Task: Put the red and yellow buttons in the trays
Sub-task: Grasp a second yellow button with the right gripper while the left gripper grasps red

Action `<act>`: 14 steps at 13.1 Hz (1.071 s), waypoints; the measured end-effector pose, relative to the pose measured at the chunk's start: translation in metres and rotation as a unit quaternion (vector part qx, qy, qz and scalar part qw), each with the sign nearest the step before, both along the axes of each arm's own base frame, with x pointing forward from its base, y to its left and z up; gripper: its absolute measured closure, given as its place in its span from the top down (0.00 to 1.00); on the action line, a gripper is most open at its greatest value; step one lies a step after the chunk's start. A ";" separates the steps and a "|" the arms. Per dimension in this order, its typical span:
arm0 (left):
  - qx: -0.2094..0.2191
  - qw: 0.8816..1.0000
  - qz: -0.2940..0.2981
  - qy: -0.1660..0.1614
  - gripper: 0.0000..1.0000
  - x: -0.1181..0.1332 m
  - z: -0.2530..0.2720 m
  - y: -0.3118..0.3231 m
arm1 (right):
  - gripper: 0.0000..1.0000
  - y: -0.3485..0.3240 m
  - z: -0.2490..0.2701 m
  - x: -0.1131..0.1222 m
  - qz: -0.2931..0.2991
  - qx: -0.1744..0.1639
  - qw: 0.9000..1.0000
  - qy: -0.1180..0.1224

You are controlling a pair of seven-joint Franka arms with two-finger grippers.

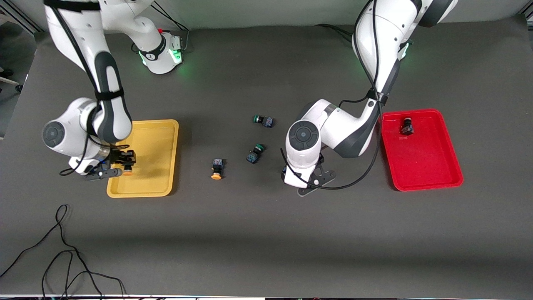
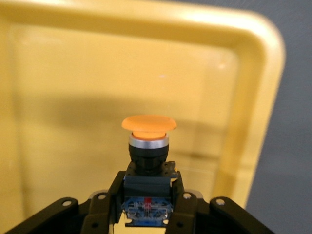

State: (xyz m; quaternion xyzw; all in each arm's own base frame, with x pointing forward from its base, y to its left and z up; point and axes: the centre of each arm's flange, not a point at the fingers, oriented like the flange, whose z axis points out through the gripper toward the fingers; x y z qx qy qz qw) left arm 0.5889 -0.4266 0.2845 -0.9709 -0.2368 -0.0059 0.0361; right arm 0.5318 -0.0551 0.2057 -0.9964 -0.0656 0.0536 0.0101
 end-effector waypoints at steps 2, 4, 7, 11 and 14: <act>0.000 1.000 -0.009 -0.001 1.00 -0.012 -0.023 -0.005 | 0.41 -0.002 -0.016 -0.001 0.002 -0.011 1.000 0.008; -0.005 1.000 0.002 -0.007 1.00 -0.019 -0.042 -0.008 | 0.56 -0.001 -0.015 0.004 0.003 -0.013 1.000 0.004; -0.007 1.000 0.019 -0.008 1.00 -0.028 -0.062 -0.016 | 0.89 0.004 -0.004 0.014 0.004 -0.007 1.000 -0.008; -0.005 1.000 0.022 -0.005 1.00 -0.035 -0.077 -0.021 | 1.00 0.045 0.054 0.044 -0.023 0.008 1.000 0.004; -0.014 1.000 0.022 -0.014 1.00 -0.037 -0.090 -0.020 | 1.00 0.142 0.094 0.056 -0.066 0.007 0.998 -0.005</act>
